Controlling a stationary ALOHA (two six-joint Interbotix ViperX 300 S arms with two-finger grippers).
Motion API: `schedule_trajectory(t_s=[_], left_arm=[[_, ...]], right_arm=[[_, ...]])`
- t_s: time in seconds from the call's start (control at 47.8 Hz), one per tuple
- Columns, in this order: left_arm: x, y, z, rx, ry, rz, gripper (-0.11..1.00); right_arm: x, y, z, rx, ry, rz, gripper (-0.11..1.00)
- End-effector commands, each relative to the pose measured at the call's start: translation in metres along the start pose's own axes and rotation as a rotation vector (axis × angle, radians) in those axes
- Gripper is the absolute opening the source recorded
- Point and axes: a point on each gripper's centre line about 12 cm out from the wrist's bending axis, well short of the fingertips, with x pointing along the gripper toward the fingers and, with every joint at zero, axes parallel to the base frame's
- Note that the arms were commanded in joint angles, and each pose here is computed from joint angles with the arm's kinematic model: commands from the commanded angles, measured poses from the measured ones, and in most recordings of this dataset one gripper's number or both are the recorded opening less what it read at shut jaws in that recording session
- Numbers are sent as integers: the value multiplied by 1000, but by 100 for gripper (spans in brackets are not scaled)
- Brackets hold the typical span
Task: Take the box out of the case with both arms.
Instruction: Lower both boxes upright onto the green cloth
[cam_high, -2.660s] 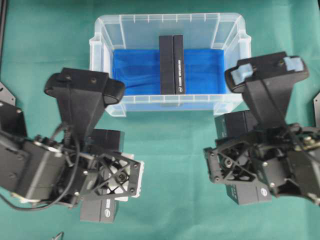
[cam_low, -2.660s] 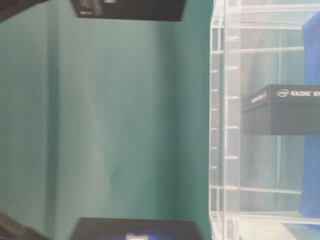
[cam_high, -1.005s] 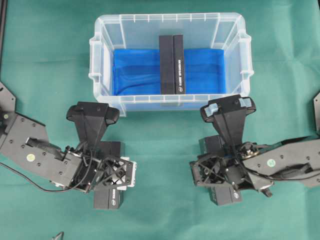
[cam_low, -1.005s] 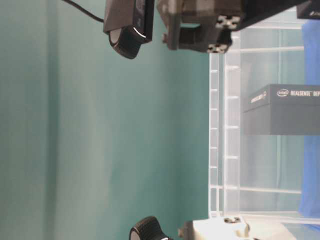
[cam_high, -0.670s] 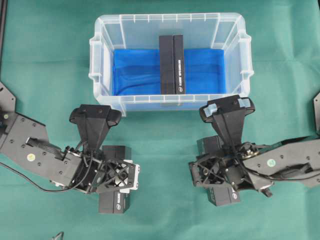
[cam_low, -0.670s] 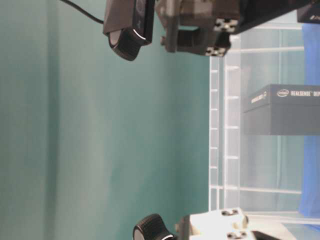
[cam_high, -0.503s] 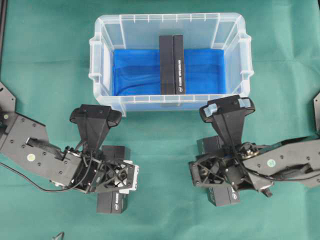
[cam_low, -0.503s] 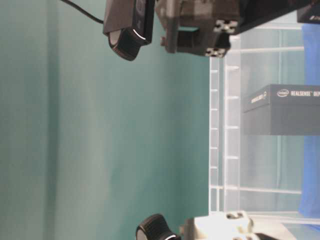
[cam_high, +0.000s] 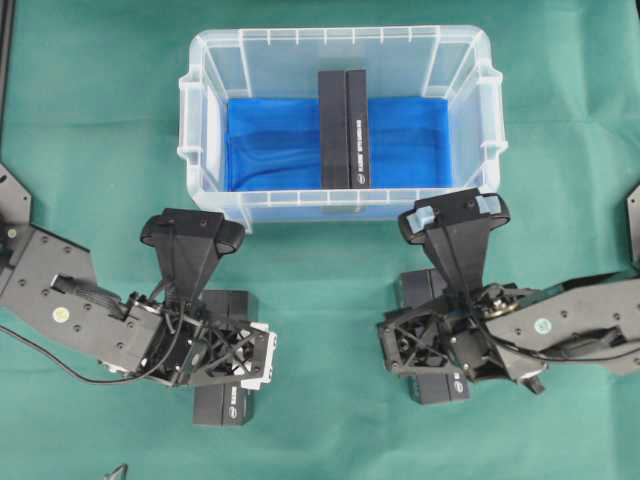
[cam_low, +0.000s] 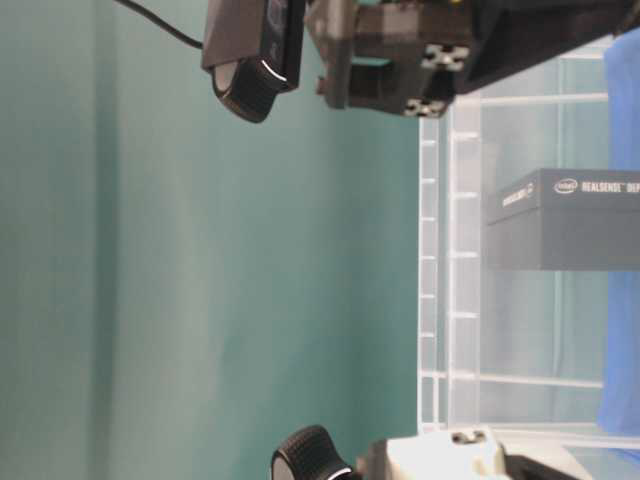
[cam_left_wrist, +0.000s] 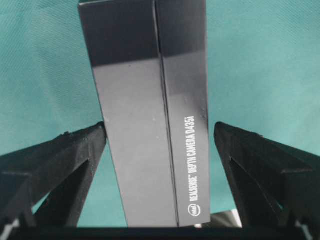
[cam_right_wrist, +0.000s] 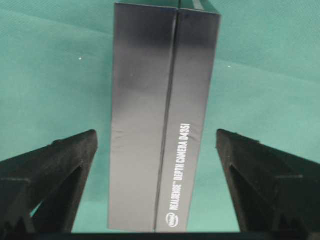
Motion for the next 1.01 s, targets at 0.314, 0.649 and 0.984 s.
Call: schedule_trajectory(t_s=[0.314, 0.649, 0.984], left_arm=[[-43, -10, 0, -9, 16, -66, 90], [-97, -14, 3, -15, -6, -30, 90], [-143, -18, 18, -33, -10, -73, 89]], right_arm=[[-42, 7, 5, 12, 10, 56, 93], [-88, 5, 13, 26, -5, 53, 93], [-132, 1, 25, 23, -38, 36, 92]])
